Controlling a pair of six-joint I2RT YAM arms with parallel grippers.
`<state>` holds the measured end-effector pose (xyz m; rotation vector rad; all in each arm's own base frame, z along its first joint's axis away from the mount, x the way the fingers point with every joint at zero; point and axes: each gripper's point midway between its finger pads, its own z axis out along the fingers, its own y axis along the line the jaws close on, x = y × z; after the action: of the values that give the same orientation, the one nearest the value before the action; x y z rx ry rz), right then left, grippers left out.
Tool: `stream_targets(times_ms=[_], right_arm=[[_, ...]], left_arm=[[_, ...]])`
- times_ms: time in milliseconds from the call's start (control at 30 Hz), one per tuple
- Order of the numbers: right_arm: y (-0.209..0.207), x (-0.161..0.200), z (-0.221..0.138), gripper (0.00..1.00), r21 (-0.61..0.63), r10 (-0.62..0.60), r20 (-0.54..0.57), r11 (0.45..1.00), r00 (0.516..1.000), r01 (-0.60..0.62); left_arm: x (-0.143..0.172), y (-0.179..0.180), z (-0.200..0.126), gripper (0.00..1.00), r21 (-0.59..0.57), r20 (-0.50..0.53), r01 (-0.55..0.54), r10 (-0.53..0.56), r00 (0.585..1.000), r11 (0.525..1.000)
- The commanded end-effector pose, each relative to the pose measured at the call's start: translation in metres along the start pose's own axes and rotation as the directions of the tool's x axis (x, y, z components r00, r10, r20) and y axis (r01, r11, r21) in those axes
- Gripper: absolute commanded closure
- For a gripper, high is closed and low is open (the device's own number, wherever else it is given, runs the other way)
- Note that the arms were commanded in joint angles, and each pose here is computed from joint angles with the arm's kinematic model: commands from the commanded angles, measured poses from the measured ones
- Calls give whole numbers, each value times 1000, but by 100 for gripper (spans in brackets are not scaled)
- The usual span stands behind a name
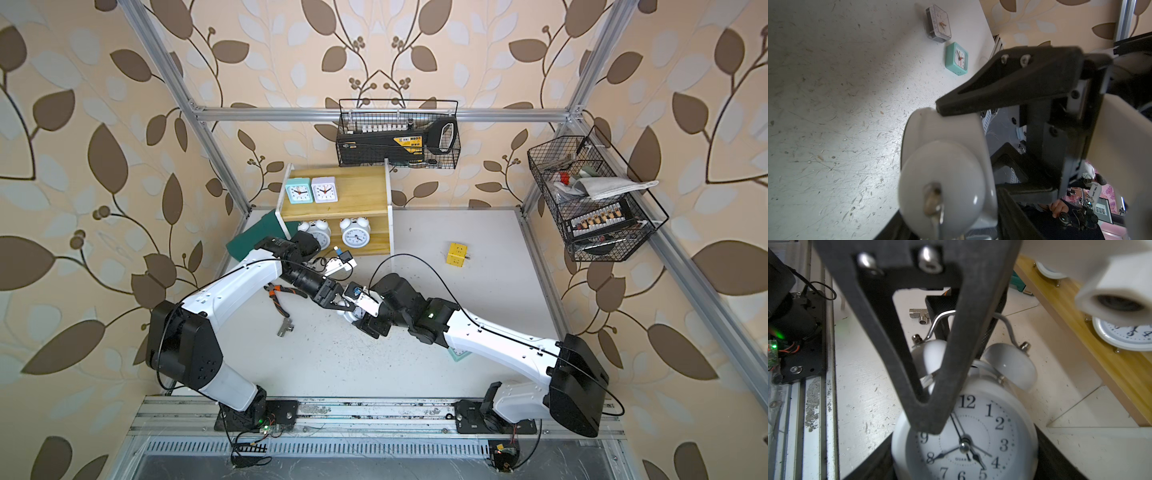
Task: Place the alarm clocks on the shelf by style
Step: Pick up the alarm from the center of the board.
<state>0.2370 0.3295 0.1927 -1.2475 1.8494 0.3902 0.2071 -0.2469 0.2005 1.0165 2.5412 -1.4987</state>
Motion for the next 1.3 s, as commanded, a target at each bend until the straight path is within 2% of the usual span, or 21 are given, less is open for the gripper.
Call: stream_targets(times_ms=[0, 200, 233, 267, 433, 733, 1033, 1167, 1267], right_arm=[[-12, -27, -7, 35, 49, 52, 92, 997, 994, -57], [-3, -16, -15, 11, 9, 108, 85, 994, 990, -109], [-3, -13, -17, 2, 4, 118, 88, 993, 989, -119], [0, -11, -20, 1, -11, 125, 93, 992, 988, -125], [-1, -4, -36, 1, -104, 199, 126, 977, 972, -187], [-7, 5, -43, 1, -171, 280, 132, 951, 951, -257], [-5, 0, -35, 15, -308, 275, 132, 925, 952, -225], [1, -6, -25, 21, -364, 266, 124, 908, 956, -206], [2, -10, -19, 22, -385, 262, 131, 902, 956, -194]], left_arm=[[-3, -8, -5, 60, -30, 6, -112, 112, 994, 993], [-3, -4, -10, 73, -90, 1, -178, 178, 984, 980], [-3, -3, -11, 74, -104, -7, -196, 197, 980, 975], [-3, 0, -12, 75, -121, -17, -215, 214, 977, 969], [-5, 9, -16, 76, -184, -63, -316, 310, 949, 931], [-6, -1, -18, 77, -162, -81, -401, 393, 916, 901], [12, 0, -13, 77, -195, -213, -529, 491, 845, 826], [16, -7, -10, 77, -180, -224, -576, 537, 813, 797], [18, -12, -10, 77, -170, -228, -598, 560, 797, 783]])
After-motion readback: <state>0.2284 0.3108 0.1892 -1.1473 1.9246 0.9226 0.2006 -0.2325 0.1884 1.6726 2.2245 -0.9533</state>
